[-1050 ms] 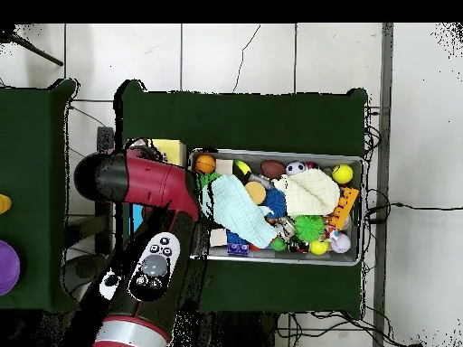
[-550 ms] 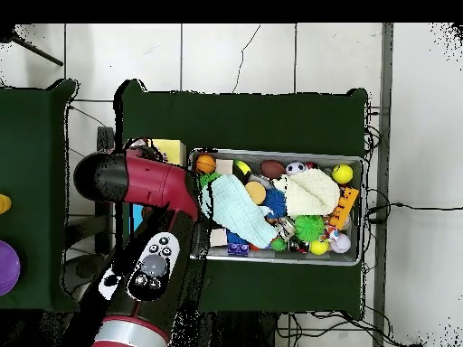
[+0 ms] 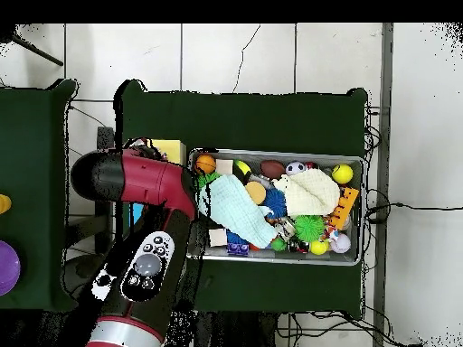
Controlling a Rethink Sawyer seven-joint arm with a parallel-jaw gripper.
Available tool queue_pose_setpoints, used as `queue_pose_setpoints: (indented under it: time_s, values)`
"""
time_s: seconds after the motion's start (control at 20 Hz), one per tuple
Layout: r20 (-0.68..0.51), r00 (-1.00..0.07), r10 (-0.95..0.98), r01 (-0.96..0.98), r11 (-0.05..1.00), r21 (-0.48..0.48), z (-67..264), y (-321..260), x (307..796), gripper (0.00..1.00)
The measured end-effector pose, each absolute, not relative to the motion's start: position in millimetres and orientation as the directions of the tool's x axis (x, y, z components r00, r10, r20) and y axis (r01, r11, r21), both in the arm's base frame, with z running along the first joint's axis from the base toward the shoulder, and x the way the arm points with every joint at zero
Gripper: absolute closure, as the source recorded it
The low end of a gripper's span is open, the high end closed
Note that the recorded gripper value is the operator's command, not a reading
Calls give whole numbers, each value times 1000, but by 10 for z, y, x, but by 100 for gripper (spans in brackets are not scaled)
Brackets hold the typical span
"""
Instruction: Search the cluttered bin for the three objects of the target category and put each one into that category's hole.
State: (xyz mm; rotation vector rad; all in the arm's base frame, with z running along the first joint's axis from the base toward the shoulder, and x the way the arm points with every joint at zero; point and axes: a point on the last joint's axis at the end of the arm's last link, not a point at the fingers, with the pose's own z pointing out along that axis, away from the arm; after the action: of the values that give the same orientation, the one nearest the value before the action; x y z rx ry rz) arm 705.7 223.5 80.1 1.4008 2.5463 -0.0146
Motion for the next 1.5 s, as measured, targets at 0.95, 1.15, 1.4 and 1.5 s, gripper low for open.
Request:
queue_pose_setpoints:
  time_s: [0.95,1.15,1.4,1.5]
  values:
    - [-200,-518,831,836,542,84,815,2152,7056,100]
    - [-187,-516,836,841,536,77,822,2128,7054,100]
    - [-171,-509,844,848,525,66,841,2060,7057,100]
    - [-160,-502,850,854,516,65,840,2017,7068,100]
